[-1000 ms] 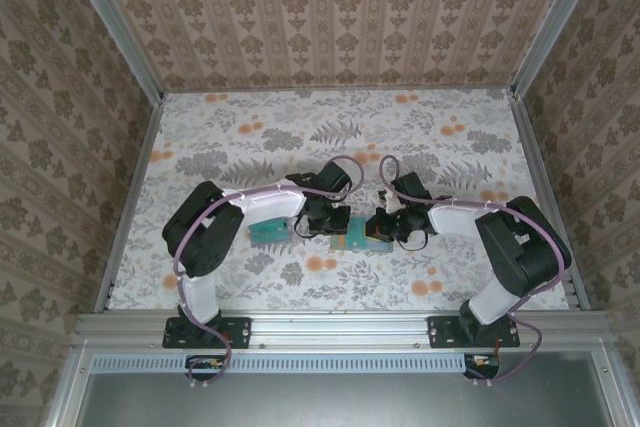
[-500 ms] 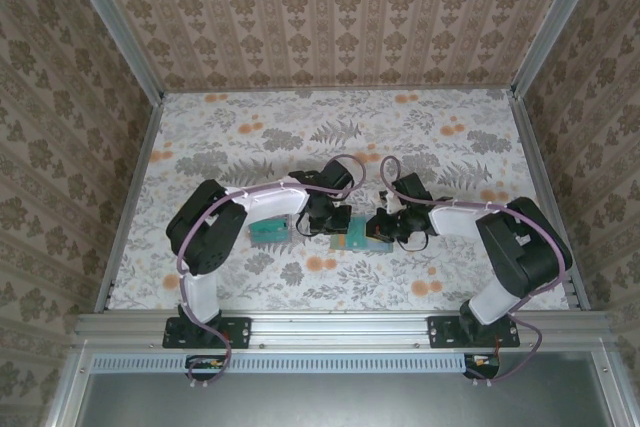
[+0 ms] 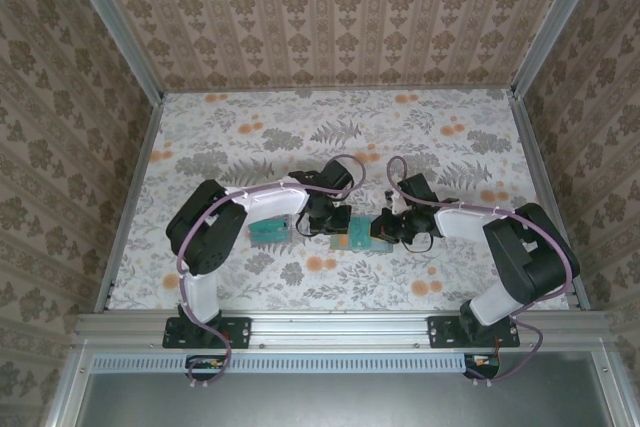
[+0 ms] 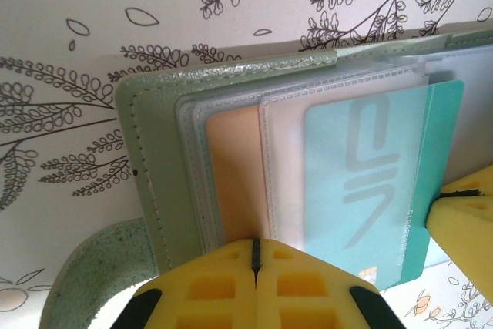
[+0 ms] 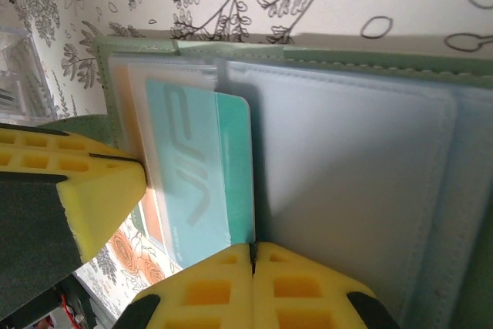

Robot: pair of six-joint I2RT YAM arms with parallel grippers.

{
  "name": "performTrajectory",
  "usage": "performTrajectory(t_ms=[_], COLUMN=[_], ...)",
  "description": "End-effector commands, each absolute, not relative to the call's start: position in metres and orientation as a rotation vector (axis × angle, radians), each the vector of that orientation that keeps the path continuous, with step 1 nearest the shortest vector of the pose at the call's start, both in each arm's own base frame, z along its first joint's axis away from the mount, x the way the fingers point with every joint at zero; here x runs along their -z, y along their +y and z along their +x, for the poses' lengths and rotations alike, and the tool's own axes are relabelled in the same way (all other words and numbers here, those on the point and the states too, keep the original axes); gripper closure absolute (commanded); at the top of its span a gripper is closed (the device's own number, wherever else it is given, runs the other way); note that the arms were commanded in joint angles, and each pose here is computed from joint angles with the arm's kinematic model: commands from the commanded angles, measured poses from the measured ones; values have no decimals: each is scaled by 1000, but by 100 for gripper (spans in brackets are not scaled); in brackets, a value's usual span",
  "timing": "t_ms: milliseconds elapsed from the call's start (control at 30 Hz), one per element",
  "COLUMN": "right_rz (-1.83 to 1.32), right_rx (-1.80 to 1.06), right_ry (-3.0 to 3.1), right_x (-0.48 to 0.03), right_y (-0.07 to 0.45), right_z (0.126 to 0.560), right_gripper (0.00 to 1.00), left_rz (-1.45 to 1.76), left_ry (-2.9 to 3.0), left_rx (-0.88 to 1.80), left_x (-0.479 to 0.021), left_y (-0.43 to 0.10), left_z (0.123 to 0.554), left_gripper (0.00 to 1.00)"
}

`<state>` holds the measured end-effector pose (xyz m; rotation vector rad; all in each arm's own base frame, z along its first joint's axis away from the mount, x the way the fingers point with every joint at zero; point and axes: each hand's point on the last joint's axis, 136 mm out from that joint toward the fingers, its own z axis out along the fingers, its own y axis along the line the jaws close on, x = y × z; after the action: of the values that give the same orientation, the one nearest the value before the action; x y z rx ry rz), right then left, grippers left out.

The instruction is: Take the credit cards out of the card holder

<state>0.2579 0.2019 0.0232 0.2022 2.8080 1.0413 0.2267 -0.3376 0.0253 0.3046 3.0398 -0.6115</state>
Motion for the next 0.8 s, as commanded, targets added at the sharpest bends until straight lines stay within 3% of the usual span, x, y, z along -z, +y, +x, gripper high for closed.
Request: performTrajectory(t_ms=[0,467,767], right_rz=[210,202,183], right_rx=[-1015,-1055,-1073], right_ry=[2833,2815,2815], right_x=[-19,-23,-24], right_y=[197,202,211], right_z=[252,256,264], right_gripper=[80,82,77], left_rz=[261,272,276], left_ry=[3141,3138,3141], left_rx=[418,426,436], left_x=[7,6,6], left_y=[-308,-310,-313], left_z=[212,212,213], left_gripper=[100,100,100])
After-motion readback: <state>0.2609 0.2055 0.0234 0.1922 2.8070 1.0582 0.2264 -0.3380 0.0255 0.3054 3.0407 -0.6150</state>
